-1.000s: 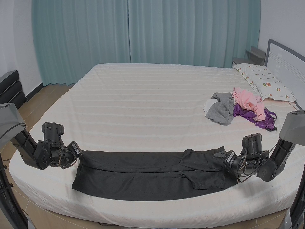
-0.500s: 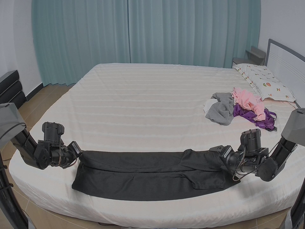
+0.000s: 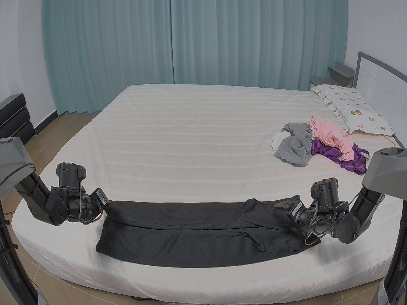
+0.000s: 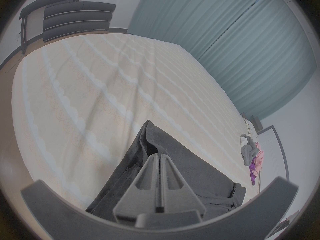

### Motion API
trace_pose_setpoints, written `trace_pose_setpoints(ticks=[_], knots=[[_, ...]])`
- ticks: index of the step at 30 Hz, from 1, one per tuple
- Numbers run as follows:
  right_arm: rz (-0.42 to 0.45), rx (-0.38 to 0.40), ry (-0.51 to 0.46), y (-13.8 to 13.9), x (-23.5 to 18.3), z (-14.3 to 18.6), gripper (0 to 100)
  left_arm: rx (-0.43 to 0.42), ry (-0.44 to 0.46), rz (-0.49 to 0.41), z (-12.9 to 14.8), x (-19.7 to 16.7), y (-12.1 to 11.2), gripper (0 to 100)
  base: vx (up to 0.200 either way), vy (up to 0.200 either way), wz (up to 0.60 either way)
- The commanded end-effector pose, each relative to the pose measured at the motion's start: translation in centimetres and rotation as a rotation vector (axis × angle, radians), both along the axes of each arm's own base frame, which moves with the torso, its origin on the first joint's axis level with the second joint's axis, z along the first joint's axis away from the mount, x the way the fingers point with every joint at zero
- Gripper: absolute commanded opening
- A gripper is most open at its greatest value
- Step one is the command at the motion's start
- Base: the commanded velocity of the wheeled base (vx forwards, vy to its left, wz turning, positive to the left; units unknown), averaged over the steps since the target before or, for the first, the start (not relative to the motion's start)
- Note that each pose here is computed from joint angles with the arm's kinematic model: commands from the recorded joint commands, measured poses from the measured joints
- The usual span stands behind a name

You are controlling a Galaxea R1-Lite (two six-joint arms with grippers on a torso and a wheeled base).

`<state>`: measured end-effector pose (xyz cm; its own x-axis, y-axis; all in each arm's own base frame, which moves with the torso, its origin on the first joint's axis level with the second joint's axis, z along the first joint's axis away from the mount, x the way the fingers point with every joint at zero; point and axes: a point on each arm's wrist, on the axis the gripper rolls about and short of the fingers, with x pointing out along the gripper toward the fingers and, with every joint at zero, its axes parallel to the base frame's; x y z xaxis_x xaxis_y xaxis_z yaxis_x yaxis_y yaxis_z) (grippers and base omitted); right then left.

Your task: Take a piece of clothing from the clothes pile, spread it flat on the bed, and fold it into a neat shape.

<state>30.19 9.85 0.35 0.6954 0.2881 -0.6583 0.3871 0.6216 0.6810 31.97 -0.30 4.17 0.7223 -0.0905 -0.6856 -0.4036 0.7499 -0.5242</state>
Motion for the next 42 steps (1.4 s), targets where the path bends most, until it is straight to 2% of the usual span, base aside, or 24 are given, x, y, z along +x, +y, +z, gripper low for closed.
trace_pose_setpoints(ticks=[1, 13, 20, 21, 24, 25, 42], knots=[[0.006, 0.009, -0.028, 0.0, -0.7, 1.3, 100, 0.001, 0.002, 0.000, -0.1, 0.0, 0.0, 0, 0.000, 0.000, 0.00], [0.049, -0.016, 0.047, 1.1, -1.6, -0.8, 100, 0.000, 0.003, -0.003, -0.1, 0.0, 0.0, 0, 0.000, 0.000, 0.00], [0.004, -0.017, 0.025, 0.4, -0.4, -0.7, 100, 0.000, 0.003, -0.003, -0.1, 0.0, 0.0, 0, 0.000, 0.000, 0.00], [-0.028, -0.021, 0.007, -0.1, 0.2, -0.5, 100, 0.000, 0.005, -0.001, -0.1, -0.1, 0.0, 0, 0.000, 0.000, 0.00], [-0.033, -0.022, 0.000, 0.0, 0.3, -0.5, 100, 0.000, 0.000, -0.001, 0.0, 0.0, 0.0, 0, 0.000, 0.000, 0.00], [-0.038, -0.021, -0.001, 0.1, 0.3, -0.5, 0, 0.000, 0.002, -0.001, -0.1, -0.1, 0.0, 0, 0.000, 0.000, 0.00], [-0.043, -0.023, -0.011, 0.0, -0.1, 0.2, 0, 0.002, -0.003, 0.001, 0.1, -0.1, 0.0, 0, 0.000, 0.000, 0.00]])
